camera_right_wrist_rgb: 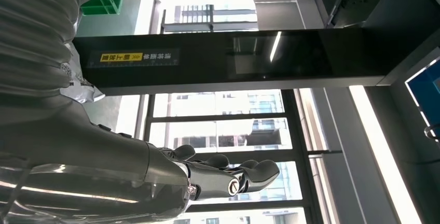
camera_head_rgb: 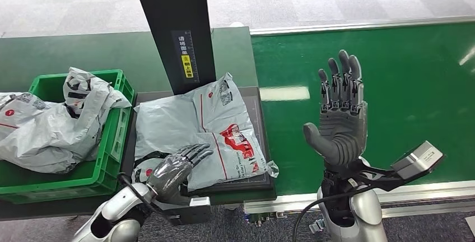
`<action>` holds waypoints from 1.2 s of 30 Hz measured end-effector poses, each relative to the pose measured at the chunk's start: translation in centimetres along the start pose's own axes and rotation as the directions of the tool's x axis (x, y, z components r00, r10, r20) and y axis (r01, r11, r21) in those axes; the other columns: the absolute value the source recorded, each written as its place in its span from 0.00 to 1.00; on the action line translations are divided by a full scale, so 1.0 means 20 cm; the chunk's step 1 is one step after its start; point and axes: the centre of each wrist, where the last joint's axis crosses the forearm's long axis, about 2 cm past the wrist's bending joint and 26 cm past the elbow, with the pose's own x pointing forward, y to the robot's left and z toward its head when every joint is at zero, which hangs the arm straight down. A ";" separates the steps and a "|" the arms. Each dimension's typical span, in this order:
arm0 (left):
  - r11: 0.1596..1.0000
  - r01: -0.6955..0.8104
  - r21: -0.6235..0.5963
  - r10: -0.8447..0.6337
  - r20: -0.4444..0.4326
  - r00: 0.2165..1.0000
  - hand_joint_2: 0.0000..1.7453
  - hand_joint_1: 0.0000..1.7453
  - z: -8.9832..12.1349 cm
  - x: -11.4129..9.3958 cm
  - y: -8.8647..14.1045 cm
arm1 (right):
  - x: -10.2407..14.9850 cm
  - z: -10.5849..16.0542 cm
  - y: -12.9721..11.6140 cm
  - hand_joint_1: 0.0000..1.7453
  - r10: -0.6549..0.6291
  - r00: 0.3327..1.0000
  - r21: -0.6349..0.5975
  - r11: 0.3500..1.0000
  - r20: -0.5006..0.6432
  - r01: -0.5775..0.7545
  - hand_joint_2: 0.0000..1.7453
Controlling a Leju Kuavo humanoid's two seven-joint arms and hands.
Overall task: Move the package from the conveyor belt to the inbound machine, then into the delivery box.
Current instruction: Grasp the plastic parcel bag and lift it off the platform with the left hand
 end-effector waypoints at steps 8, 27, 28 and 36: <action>0.999 -0.023 -0.048 0.022 -0.022 1.000 1.00 0.00 -0.10 0.00 -0.07 | 0.00 0.00 0.00 0.00 -0.019 1.000 0.012 1.000 -0.002 0.019 1.00; 0.999 -0.032 0.016 0.032 -0.024 0.999 1.00 1.00 -0.19 -0.05 -0.03 | -0.01 0.01 0.00 0.00 -0.030 1.000 0.012 0.999 0.003 0.030 1.00; 0.999 -0.032 0.027 0.033 -0.023 0.999 1.00 1.00 -0.19 -0.05 -0.03 | -0.01 0.01 0.00 0.00 -0.029 1.000 0.012 0.999 0.003 0.029 1.00; 0.997 -0.029 0.077 0.030 -0.011 0.999 1.00 1.00 -0.19 -0.04 0.01 | -0.01 0.02 -0.01 0.00 -0.028 1.000 0.012 1.000 0.001 0.028 1.00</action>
